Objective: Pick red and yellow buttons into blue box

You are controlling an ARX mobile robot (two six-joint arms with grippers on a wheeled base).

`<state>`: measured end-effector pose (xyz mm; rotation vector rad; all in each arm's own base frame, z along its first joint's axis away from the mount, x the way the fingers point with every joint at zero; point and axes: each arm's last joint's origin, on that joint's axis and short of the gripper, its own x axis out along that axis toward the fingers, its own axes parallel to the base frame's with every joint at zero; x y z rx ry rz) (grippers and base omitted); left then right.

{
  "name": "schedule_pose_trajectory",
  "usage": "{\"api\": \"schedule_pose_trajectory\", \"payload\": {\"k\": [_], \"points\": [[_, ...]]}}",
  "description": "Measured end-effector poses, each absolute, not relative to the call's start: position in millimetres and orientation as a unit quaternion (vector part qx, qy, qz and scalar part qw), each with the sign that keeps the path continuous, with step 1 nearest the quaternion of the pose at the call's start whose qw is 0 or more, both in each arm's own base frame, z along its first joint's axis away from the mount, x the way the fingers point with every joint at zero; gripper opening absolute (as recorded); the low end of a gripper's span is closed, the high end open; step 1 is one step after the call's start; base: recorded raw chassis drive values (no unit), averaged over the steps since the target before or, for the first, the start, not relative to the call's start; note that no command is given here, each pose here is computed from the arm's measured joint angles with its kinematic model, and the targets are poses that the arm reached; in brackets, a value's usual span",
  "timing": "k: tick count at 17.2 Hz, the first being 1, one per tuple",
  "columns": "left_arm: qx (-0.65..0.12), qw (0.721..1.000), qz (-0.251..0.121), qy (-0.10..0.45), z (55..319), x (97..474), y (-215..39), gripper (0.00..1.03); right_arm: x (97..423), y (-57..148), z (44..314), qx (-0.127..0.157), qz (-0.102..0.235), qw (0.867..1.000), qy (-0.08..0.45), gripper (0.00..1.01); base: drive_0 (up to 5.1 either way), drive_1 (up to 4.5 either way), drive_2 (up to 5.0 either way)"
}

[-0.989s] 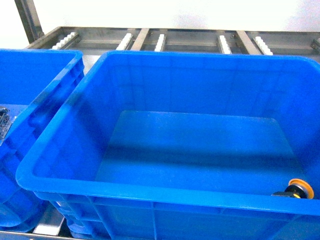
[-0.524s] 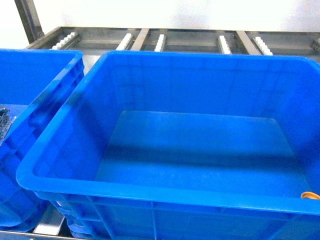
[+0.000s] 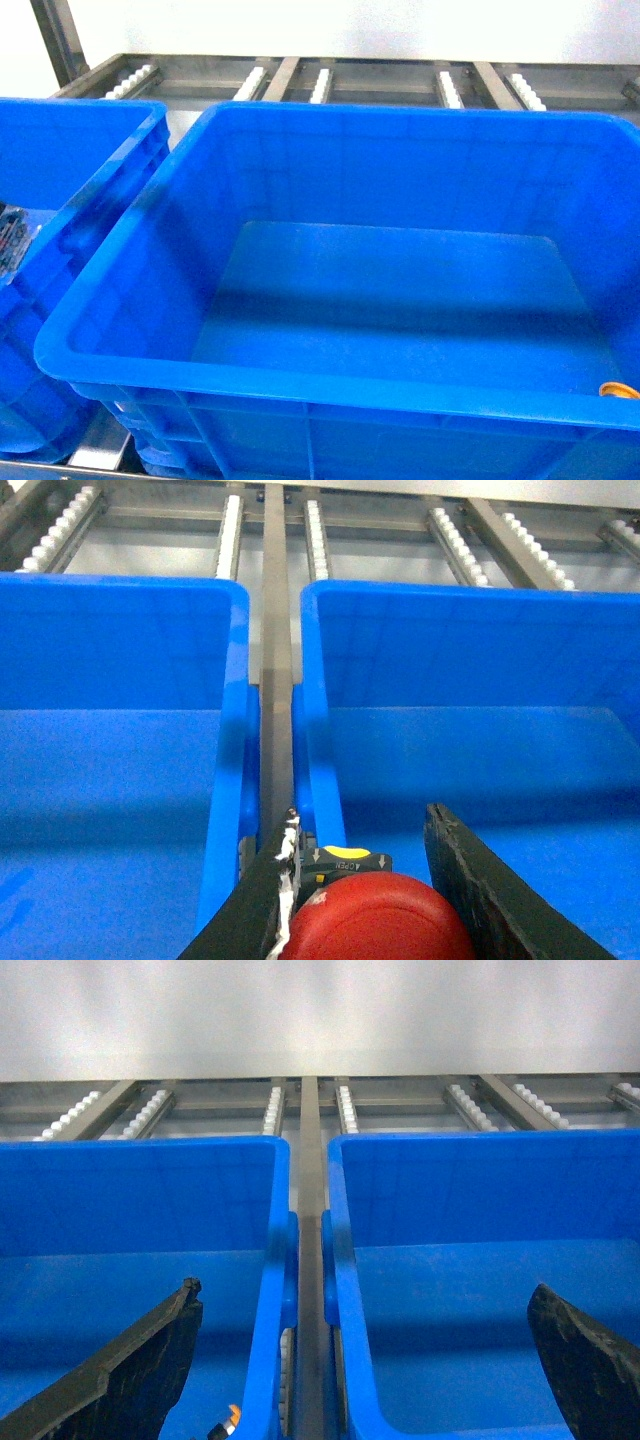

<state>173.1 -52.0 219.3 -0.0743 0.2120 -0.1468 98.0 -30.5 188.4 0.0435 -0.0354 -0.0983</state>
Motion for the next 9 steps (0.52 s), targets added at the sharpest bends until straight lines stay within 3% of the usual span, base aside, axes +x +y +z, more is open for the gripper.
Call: {"api": "schedule_pose_trajectory", "payload": {"k": [3, 4, 5, 9], "points": [[-0.035, 0.991, -0.108, 0.074, 247, 201, -61, 0.31, 98, -31, 188, 0.022, -0.049, 0.998, -0.017, 0.98, 0.0, 0.0, 0.0], [-0.018, 0.988, -0.136, 0.071, 256, 219, -70, 0.31, 98, -31, 188, 0.022, -0.049, 0.998, -0.017, 0.98, 0.0, 0.0, 0.0], [0.0, 0.983, -0.163, 0.08, 258, 235, -78, 0.31, 98, -31, 188, 0.022, -0.049, 0.998, -0.018, 0.98, 0.0, 0.0, 0.0], [0.025, 0.973, -0.201, 0.107, 256, 255, -92, 0.31, 98, -31, 188, 0.022, -0.049, 0.998, -0.018, 0.98, 0.0, 0.0, 0.0]]}}
